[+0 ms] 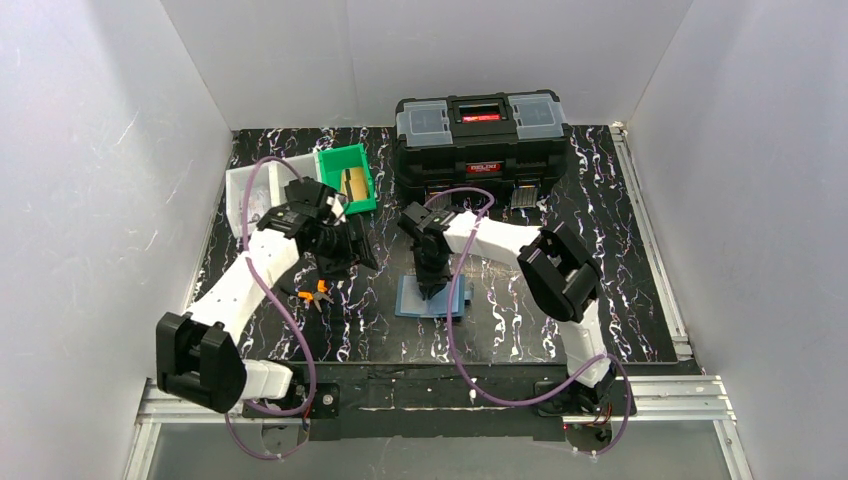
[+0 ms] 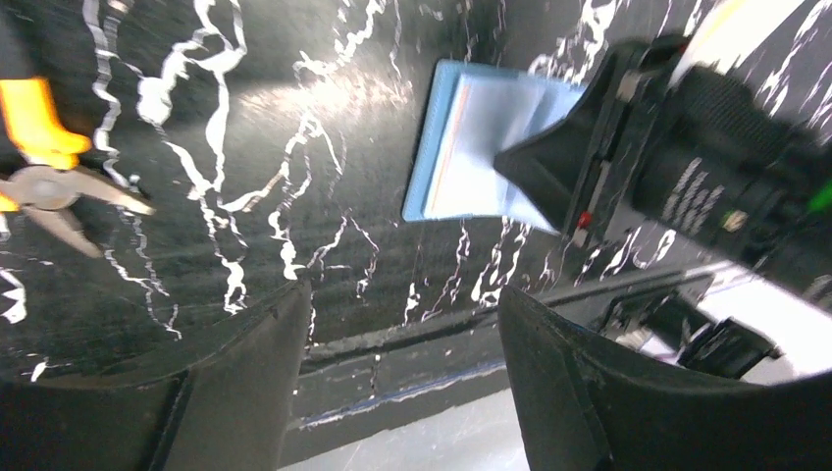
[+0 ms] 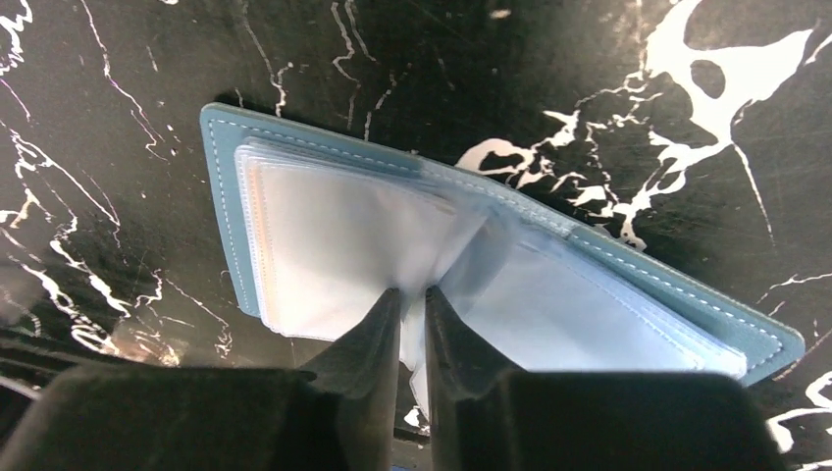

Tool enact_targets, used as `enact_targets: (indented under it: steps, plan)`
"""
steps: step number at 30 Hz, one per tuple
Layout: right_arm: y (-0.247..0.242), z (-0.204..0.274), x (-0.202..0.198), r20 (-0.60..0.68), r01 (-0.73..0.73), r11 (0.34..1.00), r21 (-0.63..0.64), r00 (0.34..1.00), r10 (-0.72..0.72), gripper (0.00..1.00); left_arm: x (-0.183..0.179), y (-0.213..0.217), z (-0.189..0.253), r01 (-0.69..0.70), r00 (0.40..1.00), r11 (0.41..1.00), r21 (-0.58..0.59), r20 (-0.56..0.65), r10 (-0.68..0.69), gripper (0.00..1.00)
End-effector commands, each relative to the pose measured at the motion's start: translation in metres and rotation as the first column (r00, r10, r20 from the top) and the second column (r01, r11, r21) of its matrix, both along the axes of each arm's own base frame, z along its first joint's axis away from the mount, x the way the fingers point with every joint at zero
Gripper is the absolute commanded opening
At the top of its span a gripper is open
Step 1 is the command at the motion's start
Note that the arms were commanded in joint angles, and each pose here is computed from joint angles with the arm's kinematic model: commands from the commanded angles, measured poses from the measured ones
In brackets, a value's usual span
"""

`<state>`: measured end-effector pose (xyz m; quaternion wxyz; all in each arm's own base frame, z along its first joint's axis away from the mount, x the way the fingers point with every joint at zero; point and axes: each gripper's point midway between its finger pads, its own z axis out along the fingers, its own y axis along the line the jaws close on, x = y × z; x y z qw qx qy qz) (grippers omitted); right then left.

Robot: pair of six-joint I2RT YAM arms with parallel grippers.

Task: Take the credit cards out of the card holder
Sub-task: Remove the credit card from the card holder.

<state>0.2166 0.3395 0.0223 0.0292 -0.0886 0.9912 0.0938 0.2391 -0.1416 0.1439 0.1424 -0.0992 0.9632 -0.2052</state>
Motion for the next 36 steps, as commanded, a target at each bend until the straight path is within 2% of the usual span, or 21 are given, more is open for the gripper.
enact_targets:
  steps: [1, 7, 11, 17, 36]
  plan:
    - [-0.017, -0.042, -0.019, -0.091, 0.002, 1.000, 0.002, 0.996, -0.001, 0.18, -0.015, -0.027, -0.020, 0.060, 0.996, 0.998, -0.018, -0.071, -0.061, 0.66]
    - [-0.019, -0.049, -0.029, -0.157, 0.028, 0.991, 0.128, 0.988, -0.007, 0.08, -0.023, -0.057, -0.047, 0.113, 0.983, 0.993, -0.041, -0.138, -0.118, 0.54]
    - [-0.023, -0.054, -0.032, -0.185, 0.049, 0.985, 0.163, 0.983, -0.018, 0.05, -0.022, -0.074, -0.059, 0.137, 0.975, 0.988, -0.071, -0.166, -0.148, 0.44]
    - [-0.027, -0.057, -0.033, -0.224, 0.083, 0.972, 0.220, 0.974, -0.033, 0.03, -0.017, -0.090, -0.077, 0.179, 0.962, 0.981, -0.078, -0.196, -0.191, 0.36]
    - [-0.035, -0.061, -0.031, -0.246, 0.105, 0.968, 0.229, 0.968, -0.047, 0.01, -0.007, -0.088, -0.110, 0.222, 0.950, 0.975, -0.002, -0.226, -0.216, 0.33]
